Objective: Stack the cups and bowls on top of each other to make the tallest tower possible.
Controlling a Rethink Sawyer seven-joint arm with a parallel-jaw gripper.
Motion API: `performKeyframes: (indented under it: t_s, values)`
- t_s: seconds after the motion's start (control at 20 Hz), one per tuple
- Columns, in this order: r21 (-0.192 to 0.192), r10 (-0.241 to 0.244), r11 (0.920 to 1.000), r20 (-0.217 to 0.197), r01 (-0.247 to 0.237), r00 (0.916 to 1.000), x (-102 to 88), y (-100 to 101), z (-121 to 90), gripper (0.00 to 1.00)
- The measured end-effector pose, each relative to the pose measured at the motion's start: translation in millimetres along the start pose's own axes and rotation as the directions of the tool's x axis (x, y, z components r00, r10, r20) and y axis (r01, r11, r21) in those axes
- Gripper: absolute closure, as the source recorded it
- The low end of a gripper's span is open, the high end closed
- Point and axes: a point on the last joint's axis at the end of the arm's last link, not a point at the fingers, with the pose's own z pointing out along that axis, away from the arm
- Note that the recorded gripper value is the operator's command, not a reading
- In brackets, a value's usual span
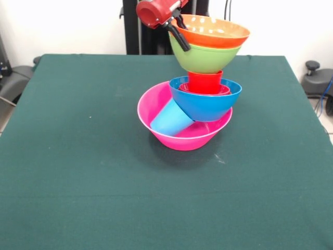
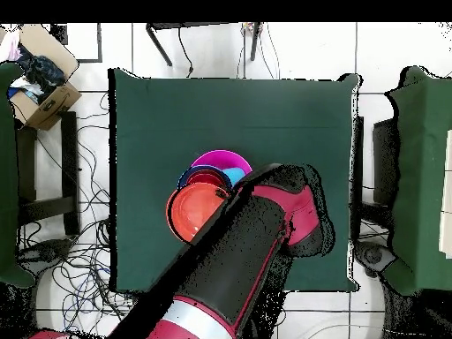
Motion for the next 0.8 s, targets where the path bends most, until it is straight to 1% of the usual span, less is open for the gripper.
performKeyframes:
  t_s: [0.2,0.8]
  values:
    - [0.004,-0.004,1.0,-0.015,0.004,0.9999,1.6,-2.6,-1.1,1.0]
    - [0.01,-0.017,0.9998,-0.028,0.017,0.9995,-1.4,-3.8,-3.5,1.0]
